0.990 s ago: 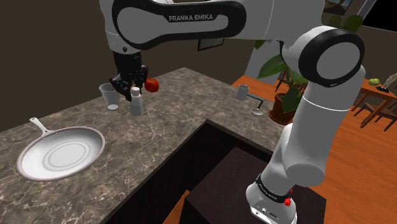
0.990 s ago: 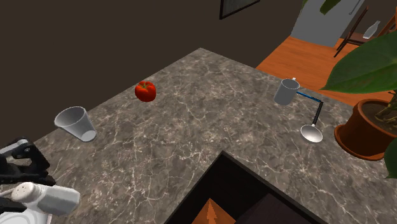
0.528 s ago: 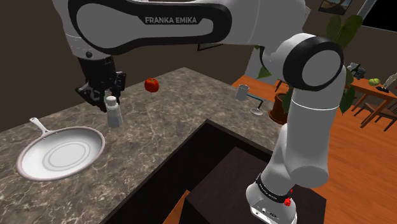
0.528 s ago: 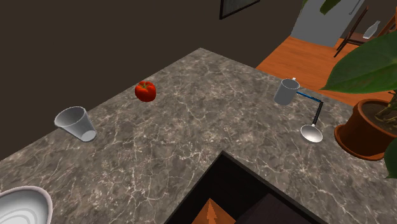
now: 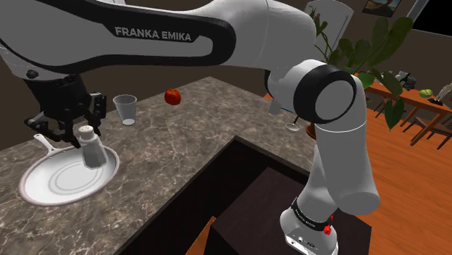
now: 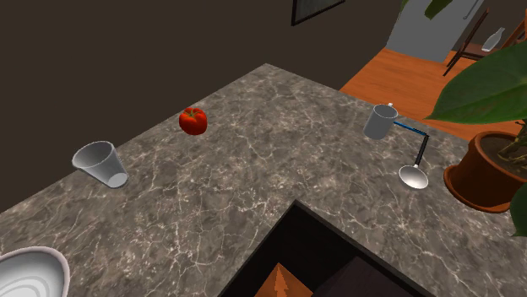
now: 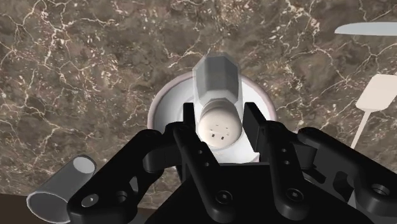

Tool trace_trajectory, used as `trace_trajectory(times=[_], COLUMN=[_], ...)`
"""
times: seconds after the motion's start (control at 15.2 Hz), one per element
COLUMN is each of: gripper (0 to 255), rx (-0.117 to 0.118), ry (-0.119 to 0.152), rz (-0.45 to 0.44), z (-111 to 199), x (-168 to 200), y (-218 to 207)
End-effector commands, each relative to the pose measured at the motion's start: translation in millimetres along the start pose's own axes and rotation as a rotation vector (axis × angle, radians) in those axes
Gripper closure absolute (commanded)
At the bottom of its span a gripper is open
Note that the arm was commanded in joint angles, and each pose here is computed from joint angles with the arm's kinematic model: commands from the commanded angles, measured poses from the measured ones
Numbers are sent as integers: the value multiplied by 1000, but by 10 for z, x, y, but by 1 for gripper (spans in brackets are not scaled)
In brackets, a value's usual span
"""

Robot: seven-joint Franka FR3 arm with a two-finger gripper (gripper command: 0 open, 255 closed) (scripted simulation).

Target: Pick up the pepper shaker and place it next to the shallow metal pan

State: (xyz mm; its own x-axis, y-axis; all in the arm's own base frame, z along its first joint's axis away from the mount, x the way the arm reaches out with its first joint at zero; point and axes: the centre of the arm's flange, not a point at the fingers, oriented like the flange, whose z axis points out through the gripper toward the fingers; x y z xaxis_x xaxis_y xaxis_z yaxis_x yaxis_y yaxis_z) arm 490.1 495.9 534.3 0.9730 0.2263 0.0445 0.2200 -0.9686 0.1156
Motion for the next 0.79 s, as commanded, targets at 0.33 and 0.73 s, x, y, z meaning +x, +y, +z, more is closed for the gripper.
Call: trace_trajectory(times=[0.33, 0.73], gripper=[255, 255], rx=[0, 0], ry=[0, 0], rz=[2, 2], z=[335, 649], x=[-12, -26], y=[-88, -125])
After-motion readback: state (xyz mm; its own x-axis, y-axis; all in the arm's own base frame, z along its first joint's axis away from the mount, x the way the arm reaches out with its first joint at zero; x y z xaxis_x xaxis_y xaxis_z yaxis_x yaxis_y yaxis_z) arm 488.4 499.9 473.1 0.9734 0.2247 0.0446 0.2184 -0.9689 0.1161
